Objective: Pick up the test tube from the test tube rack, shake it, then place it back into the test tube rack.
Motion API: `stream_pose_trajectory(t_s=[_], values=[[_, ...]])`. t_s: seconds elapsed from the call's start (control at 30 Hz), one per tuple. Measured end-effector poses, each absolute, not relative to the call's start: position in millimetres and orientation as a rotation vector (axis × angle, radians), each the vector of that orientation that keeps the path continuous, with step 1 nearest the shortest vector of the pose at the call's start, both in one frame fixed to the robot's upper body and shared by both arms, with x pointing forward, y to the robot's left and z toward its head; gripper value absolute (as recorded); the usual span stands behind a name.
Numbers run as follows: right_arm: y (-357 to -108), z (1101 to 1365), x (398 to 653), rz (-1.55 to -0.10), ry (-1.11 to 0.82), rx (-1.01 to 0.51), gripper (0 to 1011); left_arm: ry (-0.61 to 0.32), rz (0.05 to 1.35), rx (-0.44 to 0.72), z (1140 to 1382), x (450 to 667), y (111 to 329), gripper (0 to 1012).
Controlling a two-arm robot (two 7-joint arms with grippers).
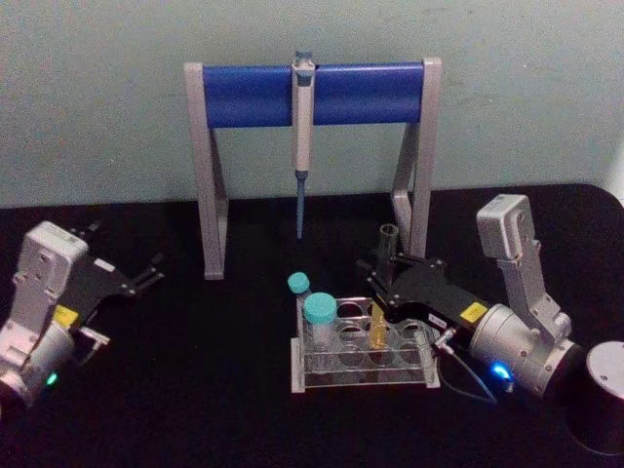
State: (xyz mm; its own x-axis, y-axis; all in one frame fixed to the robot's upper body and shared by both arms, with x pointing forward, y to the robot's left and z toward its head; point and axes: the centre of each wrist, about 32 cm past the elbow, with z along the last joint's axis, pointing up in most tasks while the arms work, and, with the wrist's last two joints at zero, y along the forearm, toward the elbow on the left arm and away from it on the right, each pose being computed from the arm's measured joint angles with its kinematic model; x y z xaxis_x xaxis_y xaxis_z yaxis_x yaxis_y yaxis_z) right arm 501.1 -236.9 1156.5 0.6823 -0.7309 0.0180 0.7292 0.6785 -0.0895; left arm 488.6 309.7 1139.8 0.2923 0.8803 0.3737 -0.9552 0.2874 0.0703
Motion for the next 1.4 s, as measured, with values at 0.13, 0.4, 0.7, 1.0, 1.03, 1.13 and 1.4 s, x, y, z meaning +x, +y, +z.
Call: stream_pose_trajectory(t_s=[0.13,0.4,0.7,1.0,1.03,1.13,1.4], values=[[-236.3,1155.4,501.0,-0.82,0.024,-0.095,237,-0.285,1.248,0.304,1139.8,488.6,309.7,1010],[-235.8,1154.8,500.9,-0.823,0.022,-0.1,237,-0.285,1.248,0.304,1139.8,488.6,309.7,1009],[-236.1,1155.0,501.0,-0.822,0.022,-0.1,237,-0.285,1.248,0.305,1139.8,488.6,309.7,1010],[-236.3,1155.4,501.1,-0.822,0.022,-0.098,447,-0.285,1.248,0.304,1139.8,488.6,309.7,1010],[-236.2,1155.4,501.1,-0.822,0.022,-0.098,477,-0.285,1.248,0.304,1139.8,488.6,309.6,1010],[-236.2,1155.4,501.1,-0.821,0.022,-0.098,609,-0.285,1.248,0.305,1139.7,488.6,309.7,1010],[-236.2,1155.4,501.1,-0.821,0.023,-0.097,817,-0.285,1.248,0.305,1139.8,488.6,309.7,1010]])
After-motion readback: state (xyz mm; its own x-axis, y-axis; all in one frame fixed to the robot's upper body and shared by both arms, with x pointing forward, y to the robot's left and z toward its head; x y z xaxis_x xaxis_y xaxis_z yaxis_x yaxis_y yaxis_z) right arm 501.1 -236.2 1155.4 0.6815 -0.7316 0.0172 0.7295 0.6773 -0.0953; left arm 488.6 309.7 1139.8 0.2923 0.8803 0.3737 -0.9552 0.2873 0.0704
